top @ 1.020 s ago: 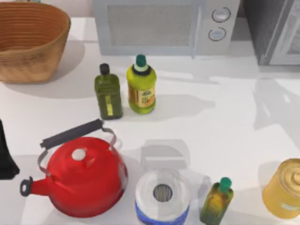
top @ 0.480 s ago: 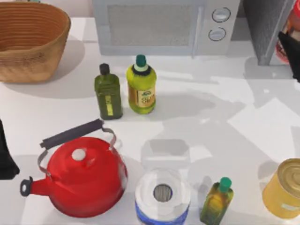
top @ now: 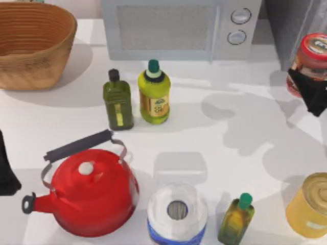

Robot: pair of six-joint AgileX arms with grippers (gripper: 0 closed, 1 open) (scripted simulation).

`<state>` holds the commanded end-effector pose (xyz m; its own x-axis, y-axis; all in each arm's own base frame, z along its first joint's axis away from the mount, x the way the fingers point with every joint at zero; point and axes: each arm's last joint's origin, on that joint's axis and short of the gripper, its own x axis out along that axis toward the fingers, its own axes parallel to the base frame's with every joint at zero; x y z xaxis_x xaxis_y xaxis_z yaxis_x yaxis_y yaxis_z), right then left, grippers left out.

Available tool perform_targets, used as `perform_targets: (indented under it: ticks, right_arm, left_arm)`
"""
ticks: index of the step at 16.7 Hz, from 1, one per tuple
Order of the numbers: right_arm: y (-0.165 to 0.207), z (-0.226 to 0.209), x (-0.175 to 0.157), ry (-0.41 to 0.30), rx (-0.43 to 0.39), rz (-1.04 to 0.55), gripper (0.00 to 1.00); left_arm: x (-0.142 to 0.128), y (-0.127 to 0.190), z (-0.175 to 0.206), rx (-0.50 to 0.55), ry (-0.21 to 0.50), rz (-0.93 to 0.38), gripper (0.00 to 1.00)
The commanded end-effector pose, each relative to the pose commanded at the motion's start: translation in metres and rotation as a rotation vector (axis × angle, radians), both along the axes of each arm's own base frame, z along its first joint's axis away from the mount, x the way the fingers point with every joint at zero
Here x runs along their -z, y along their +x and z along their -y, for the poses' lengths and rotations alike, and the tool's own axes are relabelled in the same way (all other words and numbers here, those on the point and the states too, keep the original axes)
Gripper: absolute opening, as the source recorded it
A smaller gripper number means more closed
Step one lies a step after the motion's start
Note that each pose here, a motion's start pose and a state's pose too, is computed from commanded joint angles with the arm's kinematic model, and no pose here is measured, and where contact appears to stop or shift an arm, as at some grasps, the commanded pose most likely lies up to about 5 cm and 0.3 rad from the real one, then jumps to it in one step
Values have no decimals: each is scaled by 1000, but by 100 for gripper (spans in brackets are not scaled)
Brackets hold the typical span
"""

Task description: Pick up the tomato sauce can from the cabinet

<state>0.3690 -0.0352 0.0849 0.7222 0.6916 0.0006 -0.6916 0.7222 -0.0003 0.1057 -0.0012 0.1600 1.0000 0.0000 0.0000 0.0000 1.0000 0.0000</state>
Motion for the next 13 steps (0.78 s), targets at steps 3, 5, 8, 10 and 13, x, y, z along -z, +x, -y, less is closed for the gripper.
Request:
perform_targets:
  ticks: [3, 5, 8, 10, 13]
  right_arm:
    - [0, 0, 1, 0, -1, 0, 0]
    - [-1, -2, 1, 3, -6, -8, 0]
    - [9, -9, 6, -1, -5, 0, 0]
    - [23, -20, 13, -1, -3, 2, 0]
    - [40, -38, 24, 0, -1, 1, 0]
  left_arm:
    - [0, 0, 0, 0, 0, 0, 100]
    - [0, 0, 0, 0, 0, 0, 100]
    - [0, 0, 0, 0, 0, 0, 100]
    - [0, 0, 0, 0, 0, 0, 100]
    - [0, 0, 0, 0, 0, 0, 100]
